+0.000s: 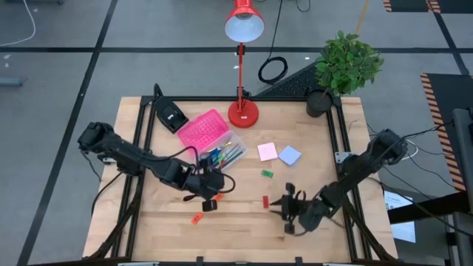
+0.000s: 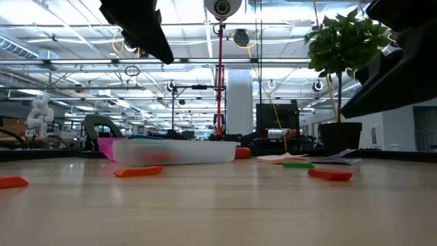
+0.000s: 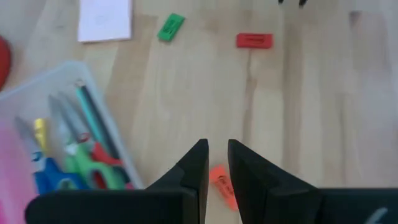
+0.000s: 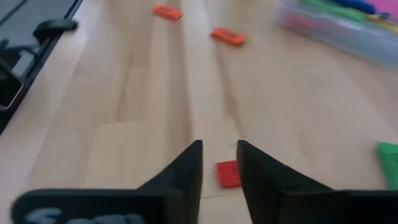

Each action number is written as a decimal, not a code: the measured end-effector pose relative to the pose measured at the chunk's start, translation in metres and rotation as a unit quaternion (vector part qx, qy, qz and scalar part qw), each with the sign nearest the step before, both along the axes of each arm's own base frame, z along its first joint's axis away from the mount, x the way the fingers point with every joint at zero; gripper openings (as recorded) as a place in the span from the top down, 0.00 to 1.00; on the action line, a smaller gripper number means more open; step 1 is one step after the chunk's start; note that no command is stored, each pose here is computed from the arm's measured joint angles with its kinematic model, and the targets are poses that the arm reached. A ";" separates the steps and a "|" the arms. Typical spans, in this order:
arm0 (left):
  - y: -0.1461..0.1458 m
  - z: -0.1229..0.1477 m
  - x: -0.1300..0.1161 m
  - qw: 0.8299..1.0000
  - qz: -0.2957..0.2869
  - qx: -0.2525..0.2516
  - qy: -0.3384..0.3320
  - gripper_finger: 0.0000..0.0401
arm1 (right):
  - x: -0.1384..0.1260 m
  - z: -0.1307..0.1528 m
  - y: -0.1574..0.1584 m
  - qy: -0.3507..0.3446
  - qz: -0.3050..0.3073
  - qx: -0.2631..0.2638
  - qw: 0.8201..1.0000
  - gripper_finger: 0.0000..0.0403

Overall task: Pack school essentials
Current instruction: Put the red eraser into the pink supply box, then put the green eraser into the pink supply box

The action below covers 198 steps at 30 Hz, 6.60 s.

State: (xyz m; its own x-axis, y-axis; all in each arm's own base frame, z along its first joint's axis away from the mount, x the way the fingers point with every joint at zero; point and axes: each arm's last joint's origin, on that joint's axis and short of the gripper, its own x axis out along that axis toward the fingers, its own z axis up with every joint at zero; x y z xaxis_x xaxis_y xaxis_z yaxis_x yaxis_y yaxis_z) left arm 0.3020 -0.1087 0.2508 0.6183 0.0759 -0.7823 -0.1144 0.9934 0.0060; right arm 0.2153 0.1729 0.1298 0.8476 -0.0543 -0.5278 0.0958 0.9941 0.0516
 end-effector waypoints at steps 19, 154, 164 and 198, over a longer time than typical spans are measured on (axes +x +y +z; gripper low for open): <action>-0.022 -0.010 -0.005 0.999 -0.003 -0.005 -0.051 0.84 | 0.033 -0.032 0.039 -0.002 -0.142 -0.011 0.990 0.38; 0.033 -0.005 -0.005 0.998 0.028 0.055 -0.013 0.84 | 0.103 0.035 -0.224 -0.062 0.108 -0.249 0.960 0.81; 0.042 -0.004 -0.002 0.997 0.053 0.045 -0.019 0.84 | 0.128 0.007 -0.231 -0.024 0.125 -0.265 0.956 0.81; 0.042 -0.004 -0.001 0.998 0.052 0.042 -0.021 0.84 | 0.104 0.045 -0.205 0.023 0.129 -0.163 0.978 0.57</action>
